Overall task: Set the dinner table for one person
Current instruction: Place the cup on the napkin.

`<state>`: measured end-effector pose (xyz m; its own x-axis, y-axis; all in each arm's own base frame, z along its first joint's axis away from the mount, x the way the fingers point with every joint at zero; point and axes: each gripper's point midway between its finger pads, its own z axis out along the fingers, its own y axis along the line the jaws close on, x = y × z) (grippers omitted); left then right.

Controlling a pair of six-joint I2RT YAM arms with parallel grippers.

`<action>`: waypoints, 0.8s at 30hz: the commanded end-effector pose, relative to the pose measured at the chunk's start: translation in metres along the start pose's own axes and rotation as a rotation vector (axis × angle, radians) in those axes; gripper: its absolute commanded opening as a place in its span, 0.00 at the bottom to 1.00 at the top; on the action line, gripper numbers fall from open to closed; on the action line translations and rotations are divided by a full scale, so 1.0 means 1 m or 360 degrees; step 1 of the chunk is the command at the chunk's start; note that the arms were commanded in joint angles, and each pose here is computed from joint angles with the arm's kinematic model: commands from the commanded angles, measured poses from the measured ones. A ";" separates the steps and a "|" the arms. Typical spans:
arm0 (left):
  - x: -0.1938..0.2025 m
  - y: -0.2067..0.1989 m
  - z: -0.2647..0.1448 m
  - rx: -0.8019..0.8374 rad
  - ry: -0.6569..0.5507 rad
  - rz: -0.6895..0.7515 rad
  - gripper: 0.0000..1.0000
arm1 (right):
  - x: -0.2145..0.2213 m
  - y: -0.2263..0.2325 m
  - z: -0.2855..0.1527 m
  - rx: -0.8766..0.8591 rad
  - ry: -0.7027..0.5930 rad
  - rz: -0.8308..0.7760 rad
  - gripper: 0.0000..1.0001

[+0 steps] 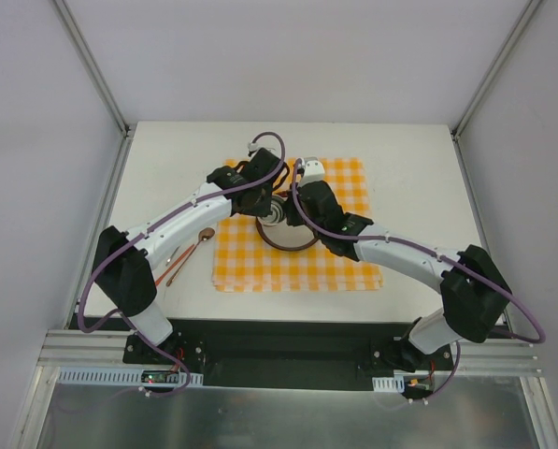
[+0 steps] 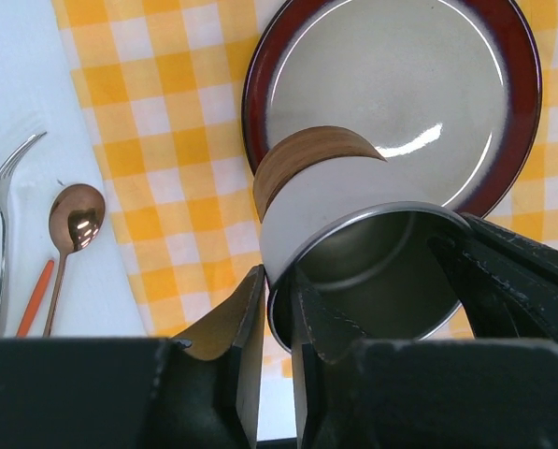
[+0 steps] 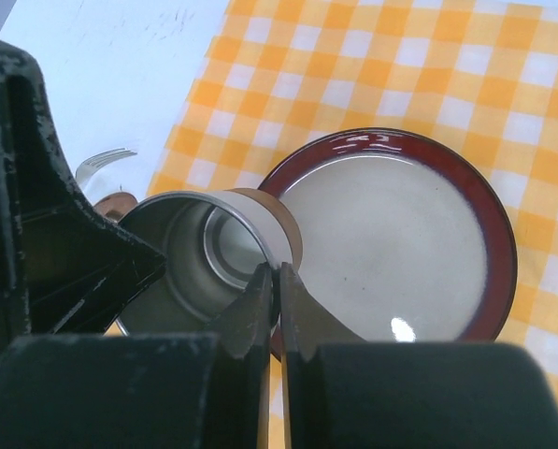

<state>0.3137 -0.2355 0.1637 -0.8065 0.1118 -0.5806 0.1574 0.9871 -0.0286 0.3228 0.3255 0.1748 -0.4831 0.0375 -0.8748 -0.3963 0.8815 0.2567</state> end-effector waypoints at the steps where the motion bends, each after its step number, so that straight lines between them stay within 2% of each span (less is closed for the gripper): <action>1: -0.014 -0.010 -0.019 0.0104 -0.0104 -0.0003 0.16 | -0.012 0.012 -0.001 -0.0035 -0.0015 -0.0013 0.00; 4: -0.013 -0.009 -0.019 0.0093 -0.0108 -0.0001 0.25 | -0.015 0.007 -0.002 0.0006 -0.0020 -0.0037 0.01; 15: -0.010 -0.003 -0.021 0.0065 -0.0117 -0.0003 0.29 | -0.025 -0.003 0.000 0.0097 -0.0027 -0.0116 0.00; 24: -0.009 0.006 -0.029 0.0054 -0.0170 -0.0013 0.35 | -0.043 -0.034 0.004 0.0216 -0.0040 -0.0128 0.00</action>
<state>0.3100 -0.2352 0.1737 -0.7794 0.0989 -0.6187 0.1697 0.9839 -0.0566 0.3365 0.3081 0.1726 -0.4931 -0.0597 -0.8679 -0.3675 0.9186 0.1456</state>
